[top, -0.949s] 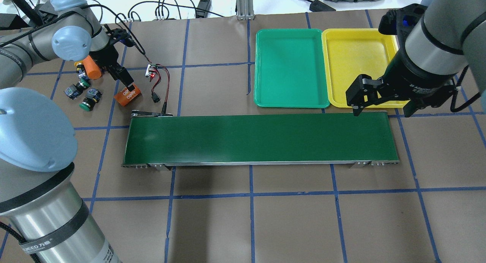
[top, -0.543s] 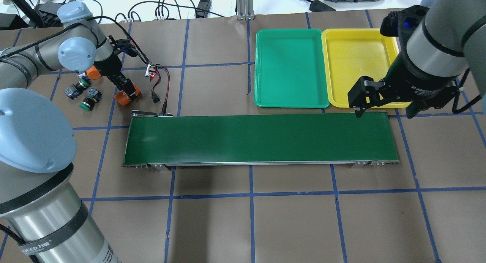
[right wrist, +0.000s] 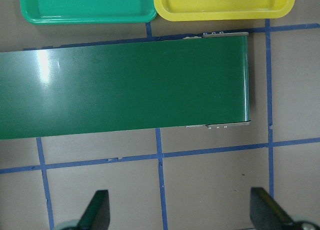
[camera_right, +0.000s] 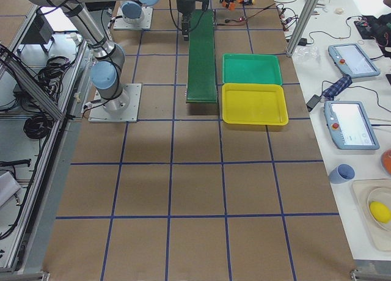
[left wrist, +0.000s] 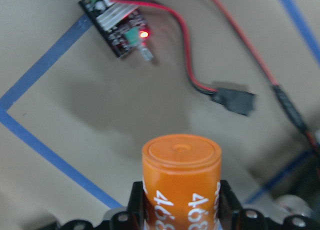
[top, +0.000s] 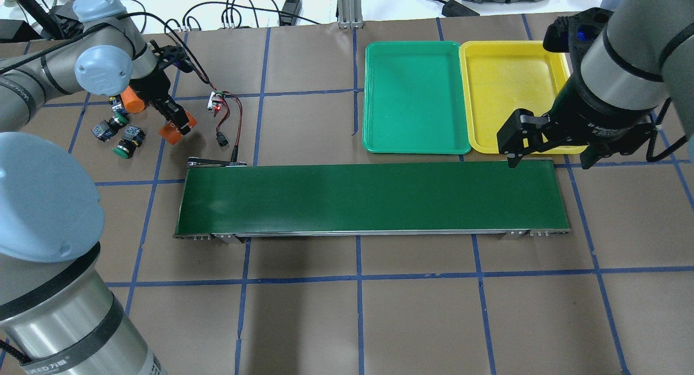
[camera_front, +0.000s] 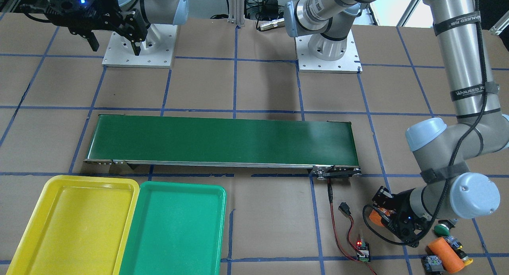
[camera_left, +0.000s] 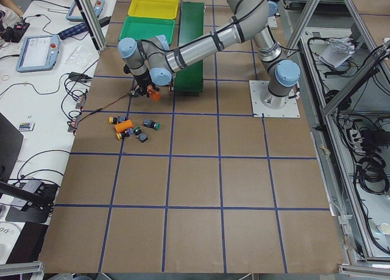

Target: Sort buttons by color to trays

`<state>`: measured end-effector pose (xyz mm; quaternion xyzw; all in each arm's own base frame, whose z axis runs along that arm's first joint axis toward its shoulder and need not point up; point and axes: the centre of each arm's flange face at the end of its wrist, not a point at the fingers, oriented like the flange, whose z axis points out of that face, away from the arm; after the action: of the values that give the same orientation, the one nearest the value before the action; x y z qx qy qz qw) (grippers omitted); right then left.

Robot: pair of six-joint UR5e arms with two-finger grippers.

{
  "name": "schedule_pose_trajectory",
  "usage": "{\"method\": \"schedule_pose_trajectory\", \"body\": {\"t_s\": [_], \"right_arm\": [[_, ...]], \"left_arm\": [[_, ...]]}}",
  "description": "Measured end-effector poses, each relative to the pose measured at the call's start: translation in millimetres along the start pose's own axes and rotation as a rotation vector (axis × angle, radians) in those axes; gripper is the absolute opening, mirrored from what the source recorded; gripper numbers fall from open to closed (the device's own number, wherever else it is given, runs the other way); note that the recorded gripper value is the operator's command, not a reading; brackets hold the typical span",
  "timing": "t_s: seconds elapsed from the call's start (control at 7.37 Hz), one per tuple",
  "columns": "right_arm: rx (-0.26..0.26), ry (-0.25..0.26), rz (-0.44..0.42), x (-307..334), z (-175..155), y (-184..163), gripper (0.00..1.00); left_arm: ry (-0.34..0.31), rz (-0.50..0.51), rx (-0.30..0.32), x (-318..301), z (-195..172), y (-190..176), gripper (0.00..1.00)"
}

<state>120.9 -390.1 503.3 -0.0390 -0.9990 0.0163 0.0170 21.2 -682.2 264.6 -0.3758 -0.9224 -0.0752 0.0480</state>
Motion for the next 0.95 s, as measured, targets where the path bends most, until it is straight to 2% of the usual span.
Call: {"method": "schedule_pose_trajectory", "body": {"t_s": [0.27,0.41,0.68,0.95], "right_arm": [[-0.001,0.001,0.0,0.0,0.4,0.0,1.0],[-0.001,0.001,0.0,0.1,0.3,0.0,1.0],[-0.001,0.001,0.0,0.1,0.5,0.1,1.0],[-0.003,0.001,0.0,0.1,1.3,-0.1,1.0]], "left_arm": [[-0.012,0.153,-0.069,80.7,-38.7,-9.4,0.0],[-0.01,0.239,-0.092,112.1,-39.4,-6.9,0.0],[-0.009,0.398,-0.1,146.8,-30.6,9.1,0.0],[-0.022,0.497,-0.1,169.3,-23.9,23.8,0.0]]}}
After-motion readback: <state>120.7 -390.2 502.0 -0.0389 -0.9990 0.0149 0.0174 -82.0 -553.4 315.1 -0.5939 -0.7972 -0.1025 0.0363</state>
